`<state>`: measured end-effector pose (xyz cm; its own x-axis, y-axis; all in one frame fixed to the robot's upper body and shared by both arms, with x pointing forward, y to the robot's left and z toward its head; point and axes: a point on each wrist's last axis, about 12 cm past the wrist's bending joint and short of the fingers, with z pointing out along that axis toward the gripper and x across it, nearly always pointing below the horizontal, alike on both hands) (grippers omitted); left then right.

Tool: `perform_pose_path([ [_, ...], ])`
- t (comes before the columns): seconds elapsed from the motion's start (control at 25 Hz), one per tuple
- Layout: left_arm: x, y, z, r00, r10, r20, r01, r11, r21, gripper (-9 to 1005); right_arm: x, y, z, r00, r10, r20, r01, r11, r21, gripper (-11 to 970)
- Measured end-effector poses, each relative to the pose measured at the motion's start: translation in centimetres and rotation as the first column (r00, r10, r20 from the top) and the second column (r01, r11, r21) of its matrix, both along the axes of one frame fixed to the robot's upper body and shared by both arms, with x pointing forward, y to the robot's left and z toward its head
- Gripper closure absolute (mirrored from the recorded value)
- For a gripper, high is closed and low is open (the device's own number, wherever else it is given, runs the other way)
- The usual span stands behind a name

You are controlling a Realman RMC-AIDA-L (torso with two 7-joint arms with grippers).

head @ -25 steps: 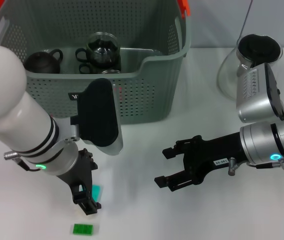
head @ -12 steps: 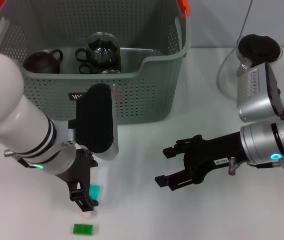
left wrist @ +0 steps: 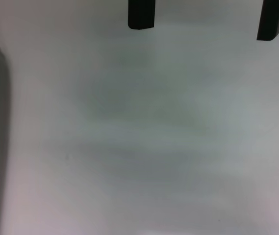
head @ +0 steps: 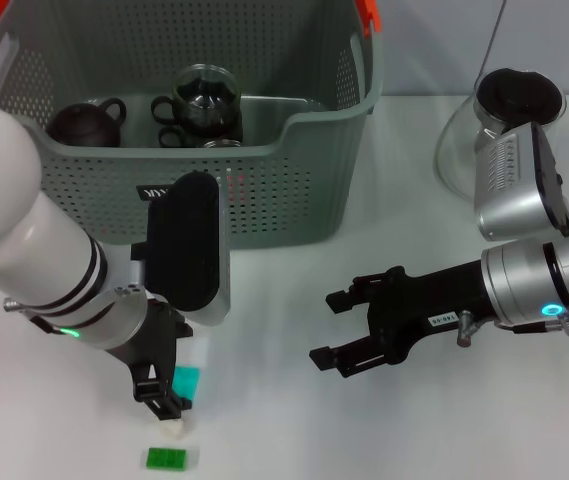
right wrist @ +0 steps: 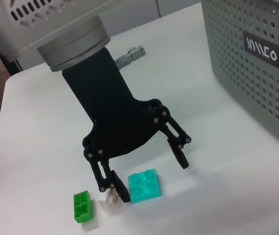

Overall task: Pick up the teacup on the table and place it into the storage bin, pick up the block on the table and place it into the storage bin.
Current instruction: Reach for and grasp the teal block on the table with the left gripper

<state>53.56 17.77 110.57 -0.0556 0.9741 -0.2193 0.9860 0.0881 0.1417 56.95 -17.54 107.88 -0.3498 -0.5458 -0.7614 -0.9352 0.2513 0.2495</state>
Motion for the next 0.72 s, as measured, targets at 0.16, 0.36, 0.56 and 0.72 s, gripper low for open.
perform_pose_path([
  [0.16, 0.01, -0.02, -0.05, 1.000, -0.006, -0.003, 0.006, 1.000, 0.002, 154, 0.07, 0.00, 0.06, 1.000, -0.003, 0.001, 0.003, 1.000, 0.002, 76],
  [0.36, -0.03, 0.00, -0.06, 1.000, -0.009, -0.008, 0.009, 1.000, 0.005, 170, 0.11, -0.03, 0.10, 1.000, -0.006, 0.001, 0.006, 1.000, 0.004, 76],
  [0.56, -0.09, -0.09, -0.11, 1.000, -0.014, -0.011, 0.014, 1.000, 0.007, 183, 0.16, -0.02, 0.15, 1.000, -0.007, 0.000, 0.007, 1.000, 0.004, 76],
  [0.72, -0.05, -0.09, -0.15, 1.000, -0.014, -0.015, 0.014, 1.000, 0.009, 225, 0.22, 0.01, 0.21, 1.000, -0.008, -0.001, 0.008, 1.000, 0.003, 76],
])
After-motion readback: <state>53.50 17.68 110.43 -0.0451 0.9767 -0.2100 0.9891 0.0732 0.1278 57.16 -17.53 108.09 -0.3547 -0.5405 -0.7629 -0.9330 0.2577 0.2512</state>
